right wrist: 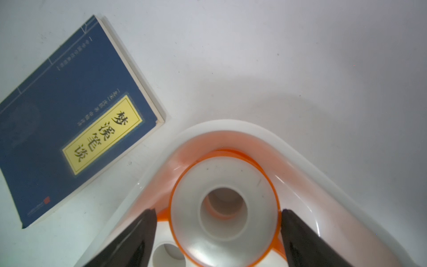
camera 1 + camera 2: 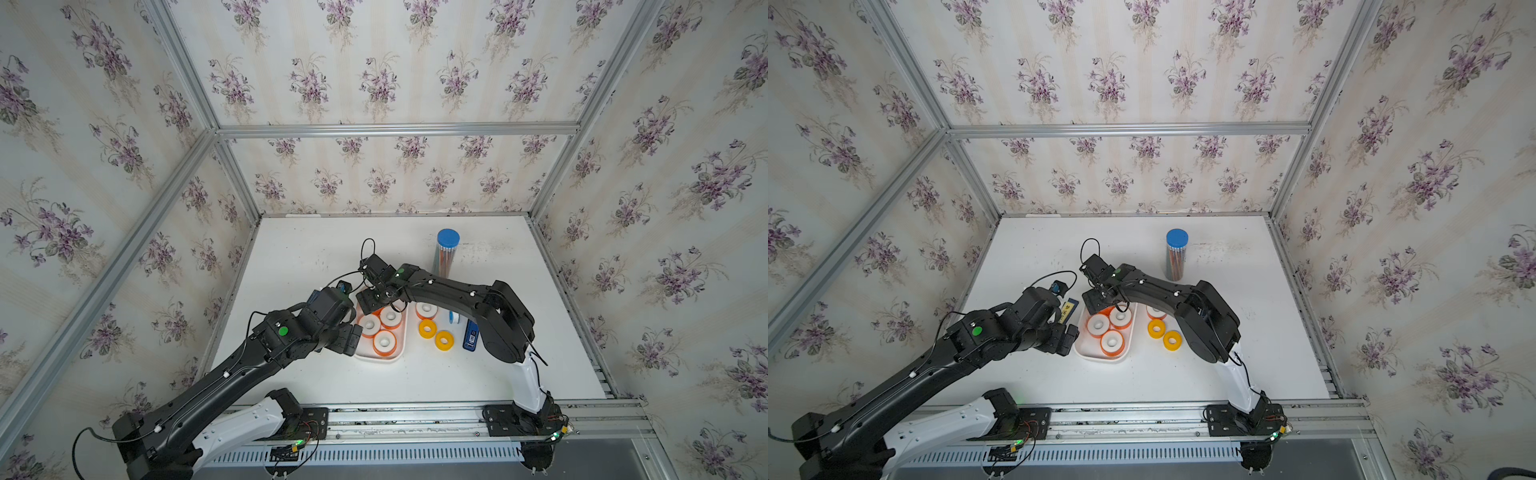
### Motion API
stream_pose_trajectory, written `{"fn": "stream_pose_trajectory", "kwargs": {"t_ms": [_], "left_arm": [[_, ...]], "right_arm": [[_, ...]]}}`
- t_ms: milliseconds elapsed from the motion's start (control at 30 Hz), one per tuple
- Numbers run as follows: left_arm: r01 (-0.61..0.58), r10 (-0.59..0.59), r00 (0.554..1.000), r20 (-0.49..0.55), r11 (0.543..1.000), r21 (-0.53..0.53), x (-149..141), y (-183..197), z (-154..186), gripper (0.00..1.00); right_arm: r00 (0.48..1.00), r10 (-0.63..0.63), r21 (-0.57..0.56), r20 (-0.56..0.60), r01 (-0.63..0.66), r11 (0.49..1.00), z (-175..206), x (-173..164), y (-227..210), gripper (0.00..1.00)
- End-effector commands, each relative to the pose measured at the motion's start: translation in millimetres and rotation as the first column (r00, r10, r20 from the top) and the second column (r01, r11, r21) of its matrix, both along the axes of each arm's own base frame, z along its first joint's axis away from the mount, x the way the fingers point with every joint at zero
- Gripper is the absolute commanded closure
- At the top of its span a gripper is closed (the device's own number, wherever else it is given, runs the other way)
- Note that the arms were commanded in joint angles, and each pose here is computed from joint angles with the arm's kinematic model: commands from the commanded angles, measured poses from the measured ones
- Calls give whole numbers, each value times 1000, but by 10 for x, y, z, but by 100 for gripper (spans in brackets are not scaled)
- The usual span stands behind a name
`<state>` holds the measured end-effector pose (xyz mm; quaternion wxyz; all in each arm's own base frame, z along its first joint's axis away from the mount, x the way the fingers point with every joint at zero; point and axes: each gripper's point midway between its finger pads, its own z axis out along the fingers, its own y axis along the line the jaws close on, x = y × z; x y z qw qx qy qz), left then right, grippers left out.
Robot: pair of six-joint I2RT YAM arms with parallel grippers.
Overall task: Put the sealing tape into the storage box
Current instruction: Place the sealing tape in the storage box, then pick up the sealing tape at the center of the board.
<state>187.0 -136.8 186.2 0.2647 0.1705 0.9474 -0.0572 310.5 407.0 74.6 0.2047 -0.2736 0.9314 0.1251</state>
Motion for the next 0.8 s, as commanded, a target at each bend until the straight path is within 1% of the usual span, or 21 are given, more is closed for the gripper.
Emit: {"fn": "stream_pose_trajectory", "kwargs": {"t_ms": [0,67,167,267,400,500,600,667,767], "left_arm": [[-10,10,1000,11,1000,2,10,22,15,3],[-11,11,1000,14,1000,1,8,28,19,3],[-10,10,1000,19,1000,-4,6,26,32,3],[-4,5,1000,19,1000,-8,1,21,39,3],[24,-24,999,22,999,-31,-13,-29,63,3],[52,-51,999,19,997,-54,-6,-109,85,3],[97,-96,995,10,990,-101,30,-289,136,3],[127,-129,992,-1,983,-135,91,-463,180,4],[155,-161,987,-26,976,-149,211,-688,206,5]], "right_arm": [[1000,-4,7,31,4,1000,168,9,-63,10],[998,-14,28,58,12,1000,309,9,-108,10],[994,-38,95,98,29,995,574,4,-210,10],[987,-93,165,134,71,984,791,-3,-466,11],[961,-193,237,200,144,961,908,-71,-971,11],[929,-291,291,228,220,931,906,-157,-1421,11],[885,-410,345,220,322,881,814,-240,-1906,13],[847,-480,368,228,381,848,738,-312,-2206,14],[790,-561,392,247,448,803,648,-428,-2541,14]]}}
